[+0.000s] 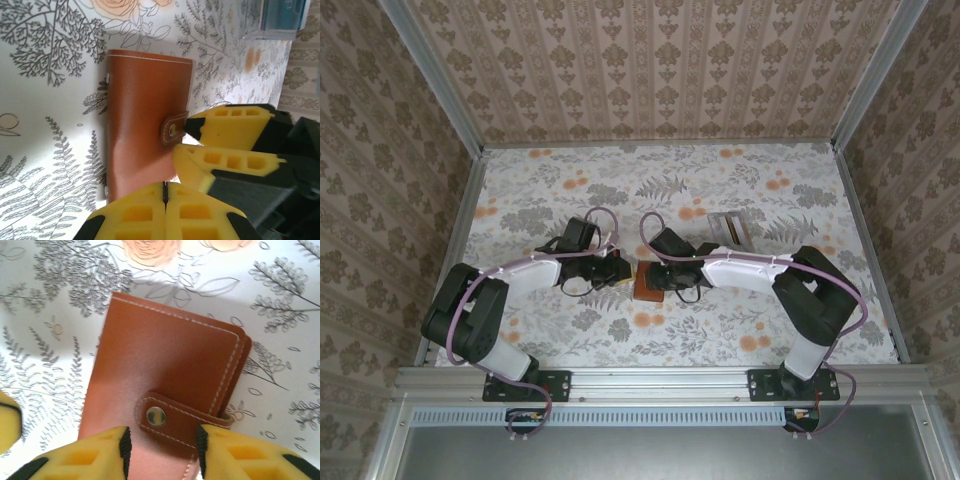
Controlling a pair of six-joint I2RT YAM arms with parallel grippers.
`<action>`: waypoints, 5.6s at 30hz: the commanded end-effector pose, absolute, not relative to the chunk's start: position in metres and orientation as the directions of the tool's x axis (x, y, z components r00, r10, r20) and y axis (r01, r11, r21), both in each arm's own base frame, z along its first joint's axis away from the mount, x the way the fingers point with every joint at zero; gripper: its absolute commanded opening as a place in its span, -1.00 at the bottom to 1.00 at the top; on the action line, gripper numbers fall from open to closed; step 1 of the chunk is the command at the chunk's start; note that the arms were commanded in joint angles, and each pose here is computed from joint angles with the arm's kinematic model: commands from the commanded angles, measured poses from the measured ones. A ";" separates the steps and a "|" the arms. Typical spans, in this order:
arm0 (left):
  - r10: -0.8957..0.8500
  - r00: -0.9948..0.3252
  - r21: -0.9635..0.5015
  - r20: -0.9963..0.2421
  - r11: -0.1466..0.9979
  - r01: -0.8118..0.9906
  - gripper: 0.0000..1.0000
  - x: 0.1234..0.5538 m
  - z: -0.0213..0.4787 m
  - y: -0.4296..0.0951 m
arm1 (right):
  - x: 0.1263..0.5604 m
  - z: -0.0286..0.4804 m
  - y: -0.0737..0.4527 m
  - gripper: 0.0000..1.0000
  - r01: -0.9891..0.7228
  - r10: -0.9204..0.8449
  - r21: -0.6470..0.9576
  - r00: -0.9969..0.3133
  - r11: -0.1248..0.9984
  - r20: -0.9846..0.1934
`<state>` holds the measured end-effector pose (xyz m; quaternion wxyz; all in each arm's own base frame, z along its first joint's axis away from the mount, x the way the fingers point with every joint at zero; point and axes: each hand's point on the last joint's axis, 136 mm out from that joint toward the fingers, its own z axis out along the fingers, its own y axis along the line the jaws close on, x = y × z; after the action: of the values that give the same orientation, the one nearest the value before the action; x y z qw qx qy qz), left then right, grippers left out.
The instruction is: Put the credit cards into the card holder
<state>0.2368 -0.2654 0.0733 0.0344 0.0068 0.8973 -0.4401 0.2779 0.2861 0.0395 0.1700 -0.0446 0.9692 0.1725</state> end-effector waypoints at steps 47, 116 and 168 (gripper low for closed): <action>0.067 -0.996 -0.749 -0.057 0.657 0.088 -1.00 0.228 0.070 -0.279 | 0.288 0.064 0.298 -0.10 -0.253 -0.043 0.426 -0.895 0.869 -0.444; 0.004 -1.000 -0.759 -0.004 0.651 0.006 -0.03 0.233 0.066 -0.247 | 0.281 0.145 0.342 -1.00 -0.462 0.000 0.702 -0.835 0.542 -0.550; 0.008 -0.997 -0.685 -0.075 0.726 0.057 0.51 0.251 0.054 -0.228 | 0.282 0.160 0.325 -1.00 -0.531 -0.001 0.607 -0.754 0.591 -0.657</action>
<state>0.2480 -0.2342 0.0546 0.0282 0.0093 0.9222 -0.3855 0.2799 0.3248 0.1362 0.2760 -0.1510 0.8525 0.4175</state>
